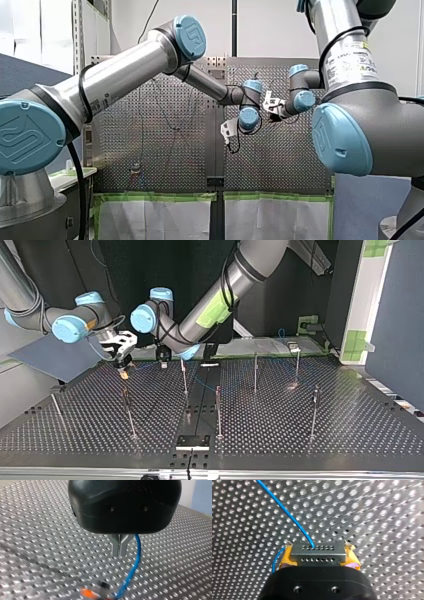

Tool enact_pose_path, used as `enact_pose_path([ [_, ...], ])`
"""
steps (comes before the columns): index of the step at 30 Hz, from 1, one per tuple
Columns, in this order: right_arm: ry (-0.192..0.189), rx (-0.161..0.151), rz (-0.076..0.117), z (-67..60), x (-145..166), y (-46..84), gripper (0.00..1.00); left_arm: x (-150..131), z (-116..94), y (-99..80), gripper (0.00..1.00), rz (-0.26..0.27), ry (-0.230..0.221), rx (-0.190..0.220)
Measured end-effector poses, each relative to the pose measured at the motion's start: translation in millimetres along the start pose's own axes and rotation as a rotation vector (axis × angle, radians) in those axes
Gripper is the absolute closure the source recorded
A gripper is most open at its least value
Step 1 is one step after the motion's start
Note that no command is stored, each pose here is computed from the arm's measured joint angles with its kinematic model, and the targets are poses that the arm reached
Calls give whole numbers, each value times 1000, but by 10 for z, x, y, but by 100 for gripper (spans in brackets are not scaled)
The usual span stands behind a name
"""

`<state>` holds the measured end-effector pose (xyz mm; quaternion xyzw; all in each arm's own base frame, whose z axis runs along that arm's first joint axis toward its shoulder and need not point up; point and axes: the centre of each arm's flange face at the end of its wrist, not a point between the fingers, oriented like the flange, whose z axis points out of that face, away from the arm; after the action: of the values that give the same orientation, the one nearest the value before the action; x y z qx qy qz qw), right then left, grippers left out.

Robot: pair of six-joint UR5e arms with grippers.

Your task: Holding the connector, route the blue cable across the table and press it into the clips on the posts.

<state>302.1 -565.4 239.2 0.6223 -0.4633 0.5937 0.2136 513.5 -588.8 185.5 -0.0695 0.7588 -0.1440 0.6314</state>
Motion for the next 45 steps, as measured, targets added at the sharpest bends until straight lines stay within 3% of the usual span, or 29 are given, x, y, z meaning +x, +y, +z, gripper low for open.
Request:
enact_pose_path([
  [8,45,11,-14,-143,433,-150,100,-431,-169,-102,100,-17,-31,-18],
  [24,120,38,-23,-544,1248,-439,100,-1428,-555,-378,100,-78,-133,26],
  [31,161,45,-29,-759,1594,-522,100,-1606,-629,-439,100,-80,-154,43],
  [40,167,51,-31,-811,1667,-519,100,-1796,-567,-556,100,-81,-197,107],
  [45,170,76,-35,-803,1708,-539,100,-1855,-483,-550,100,-92,-215,139],
])
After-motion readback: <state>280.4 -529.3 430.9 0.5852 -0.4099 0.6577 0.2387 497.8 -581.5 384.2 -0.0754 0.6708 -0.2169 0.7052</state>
